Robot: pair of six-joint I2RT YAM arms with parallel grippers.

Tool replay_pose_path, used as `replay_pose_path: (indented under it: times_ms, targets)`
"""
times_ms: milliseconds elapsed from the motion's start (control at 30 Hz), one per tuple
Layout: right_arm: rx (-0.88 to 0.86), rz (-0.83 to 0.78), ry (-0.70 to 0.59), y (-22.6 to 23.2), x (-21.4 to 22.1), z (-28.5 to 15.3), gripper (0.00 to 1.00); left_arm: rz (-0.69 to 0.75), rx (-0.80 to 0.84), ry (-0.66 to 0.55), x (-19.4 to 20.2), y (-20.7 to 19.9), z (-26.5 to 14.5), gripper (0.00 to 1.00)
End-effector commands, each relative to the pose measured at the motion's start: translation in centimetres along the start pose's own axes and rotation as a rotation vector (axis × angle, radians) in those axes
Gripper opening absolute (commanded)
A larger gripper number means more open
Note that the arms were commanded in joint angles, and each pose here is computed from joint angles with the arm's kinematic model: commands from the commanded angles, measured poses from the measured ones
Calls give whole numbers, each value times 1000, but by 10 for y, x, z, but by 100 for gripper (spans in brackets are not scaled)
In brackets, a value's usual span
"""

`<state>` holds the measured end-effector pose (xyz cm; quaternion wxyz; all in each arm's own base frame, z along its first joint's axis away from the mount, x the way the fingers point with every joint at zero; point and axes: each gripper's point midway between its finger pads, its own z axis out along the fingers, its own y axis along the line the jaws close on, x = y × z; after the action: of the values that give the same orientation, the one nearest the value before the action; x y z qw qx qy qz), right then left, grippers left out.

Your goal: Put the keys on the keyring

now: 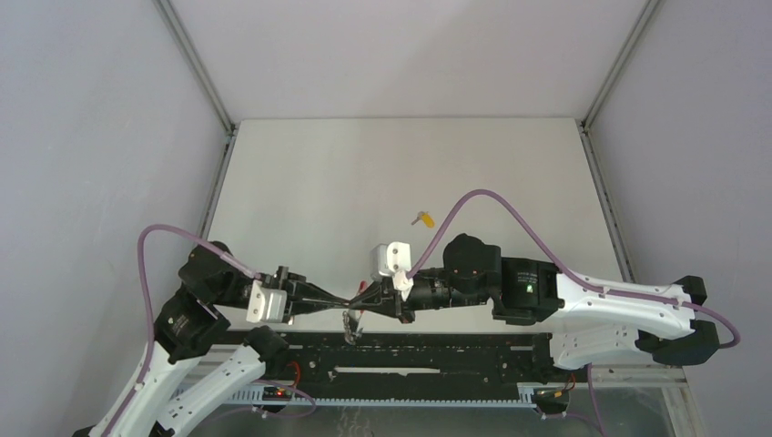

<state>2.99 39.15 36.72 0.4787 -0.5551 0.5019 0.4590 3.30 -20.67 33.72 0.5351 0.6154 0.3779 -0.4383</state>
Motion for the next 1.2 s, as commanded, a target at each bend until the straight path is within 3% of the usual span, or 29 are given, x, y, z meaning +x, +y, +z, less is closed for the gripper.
replay_pose_path:
  times_ms: [0,133,233,433,467,567,800,967,1167]
  targets:
    - [-19,3,-90,1,-34,0,0,-2,9,-21,-15,5,2,0]
    - [-26,4,-84,2,-32,1,0,-5,-13,-20,-16,10,2,4]
    - [-33,2,-88,4,-33,1,0,-20,-63,-30,-19,19,2,0]
    - [-42,4,-77,4,-33,1,0,61,-43,-45,-20,12,0,0]
    - [-46,6,-74,5,-32,1,2,92,-29,-50,-19,9,0,0]
    - [-51,7,-77,6,-34,-3,22,195,3,-53,-16,1,-2,0]
    - [-29,8,-121,0,-49,-22,47,203,59,5,-2,-5,-3,0]
    - [27,10,-152,-12,-57,-43,54,205,66,-10,-6,-7,-2,0]
    - [213,64,-140,-51,-41,-67,58,334,69,-26,-12,-4,-3,0]
